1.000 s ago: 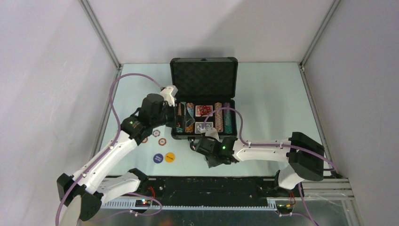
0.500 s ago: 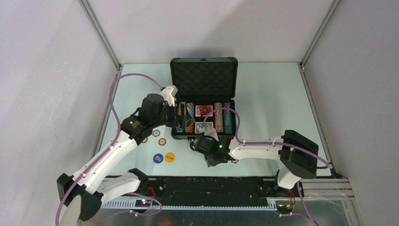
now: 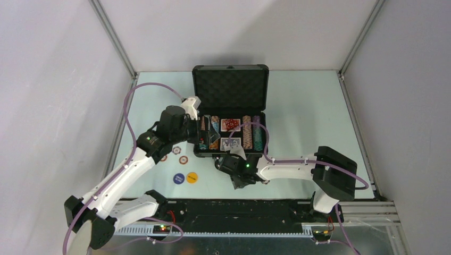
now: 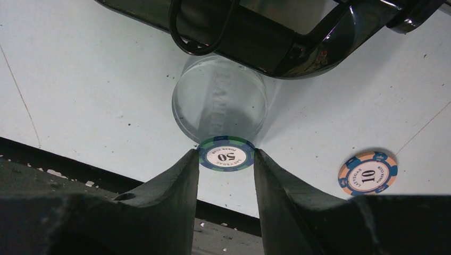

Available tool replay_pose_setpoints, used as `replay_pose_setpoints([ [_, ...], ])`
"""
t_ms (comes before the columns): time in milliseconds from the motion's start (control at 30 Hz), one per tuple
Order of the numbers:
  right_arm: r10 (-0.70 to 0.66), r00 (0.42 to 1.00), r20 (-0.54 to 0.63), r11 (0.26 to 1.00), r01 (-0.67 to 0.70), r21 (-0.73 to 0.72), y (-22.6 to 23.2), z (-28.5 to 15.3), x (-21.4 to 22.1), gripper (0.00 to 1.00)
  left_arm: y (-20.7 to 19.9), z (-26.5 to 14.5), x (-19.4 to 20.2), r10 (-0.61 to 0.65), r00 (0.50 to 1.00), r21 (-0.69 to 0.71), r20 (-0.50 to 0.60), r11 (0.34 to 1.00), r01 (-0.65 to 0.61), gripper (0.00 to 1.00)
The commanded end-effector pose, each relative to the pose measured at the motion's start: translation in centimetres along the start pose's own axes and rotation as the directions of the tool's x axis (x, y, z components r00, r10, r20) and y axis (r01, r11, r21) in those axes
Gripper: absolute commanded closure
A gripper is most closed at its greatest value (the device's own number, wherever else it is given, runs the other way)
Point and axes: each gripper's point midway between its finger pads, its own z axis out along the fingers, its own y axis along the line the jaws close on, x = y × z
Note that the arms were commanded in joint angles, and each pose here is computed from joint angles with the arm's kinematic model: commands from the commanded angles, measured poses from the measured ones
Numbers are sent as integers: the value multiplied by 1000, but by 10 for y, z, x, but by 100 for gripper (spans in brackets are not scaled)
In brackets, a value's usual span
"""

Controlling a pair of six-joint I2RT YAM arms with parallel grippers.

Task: Pack up texas hold em set

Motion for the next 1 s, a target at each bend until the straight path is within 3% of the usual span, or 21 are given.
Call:
replay_pose_setpoints([
  [0,8,999,37,1000,-7,-25,12,0,-12,55,-1,0,0,-12,1000,12,4,1000,12,4],
  [400,10,999,43,1000,-9,-30,12,-2,-14,42,0,-1,0,-11,1000,10,8,1000,11,4],
  [967,16,998,61,998,-13,-56,15,-13,-19,40,0,0,1,-13,1000,10,2,1000,13,4],
])
